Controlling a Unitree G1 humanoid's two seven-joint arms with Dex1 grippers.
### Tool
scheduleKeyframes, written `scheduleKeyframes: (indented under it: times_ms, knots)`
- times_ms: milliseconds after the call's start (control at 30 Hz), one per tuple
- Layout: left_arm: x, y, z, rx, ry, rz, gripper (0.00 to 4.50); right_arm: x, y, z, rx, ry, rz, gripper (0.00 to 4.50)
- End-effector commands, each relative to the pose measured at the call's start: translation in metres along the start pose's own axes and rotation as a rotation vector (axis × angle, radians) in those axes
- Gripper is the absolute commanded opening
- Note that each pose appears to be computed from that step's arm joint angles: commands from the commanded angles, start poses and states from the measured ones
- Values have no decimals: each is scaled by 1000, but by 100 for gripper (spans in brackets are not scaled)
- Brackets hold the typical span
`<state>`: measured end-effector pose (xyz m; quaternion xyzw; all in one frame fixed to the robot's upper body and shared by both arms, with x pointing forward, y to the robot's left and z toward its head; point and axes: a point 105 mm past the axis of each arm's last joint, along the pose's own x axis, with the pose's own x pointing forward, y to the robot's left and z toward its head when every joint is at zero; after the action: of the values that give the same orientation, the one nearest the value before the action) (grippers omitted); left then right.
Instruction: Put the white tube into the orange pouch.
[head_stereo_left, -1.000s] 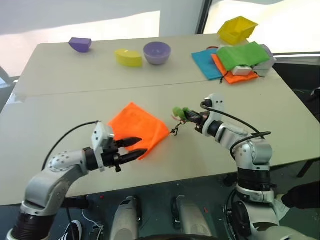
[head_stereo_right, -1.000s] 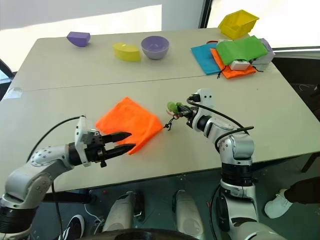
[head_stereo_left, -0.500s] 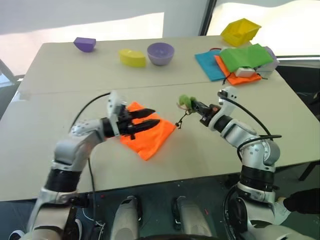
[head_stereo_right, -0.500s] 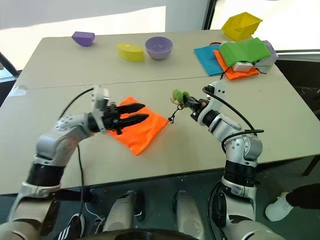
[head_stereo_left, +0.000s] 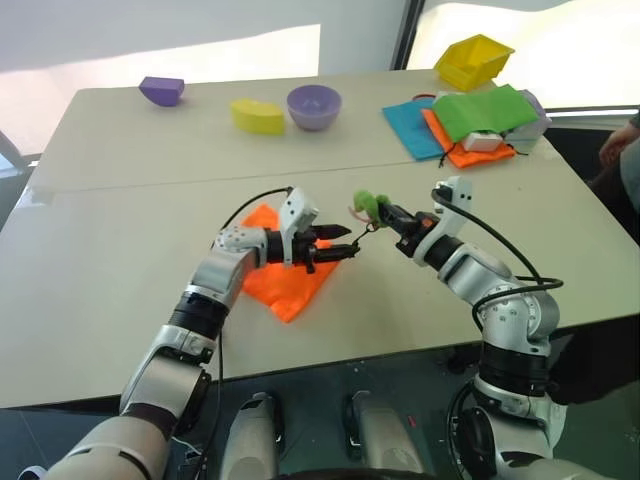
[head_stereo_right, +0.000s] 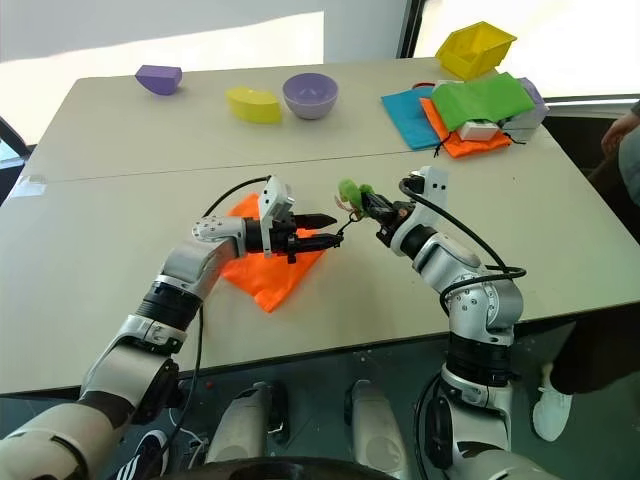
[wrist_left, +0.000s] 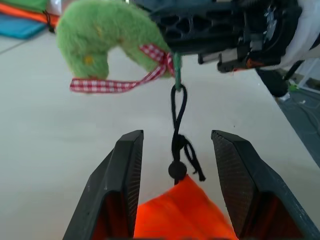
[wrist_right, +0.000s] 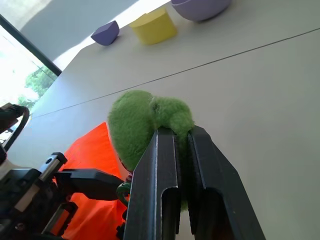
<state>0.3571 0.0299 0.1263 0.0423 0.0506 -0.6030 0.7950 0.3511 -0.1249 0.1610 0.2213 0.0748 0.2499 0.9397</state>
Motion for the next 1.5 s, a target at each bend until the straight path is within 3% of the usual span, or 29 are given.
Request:
scheduleKeyframes:
  times_ms: [33,167,267,333,1500]
  knots:
    - [6,-1,11,63,-12,-23,232,-2,12,12,-26,-57,39,0]
    - [9,-3,10,65,-15,-35,232,-2,13,10,-39,-52,39,0]
    - [10,-3,9,27,-28,-35,142,-2,12,9,-42,-49,40,0]
    - [11,-2,9,49,-20,-20,44,-2,13,9,-43,-49,43,0]
    - [25,-15,-6,55,71,-59,44,-1,32,22,-31,-90,124,0]
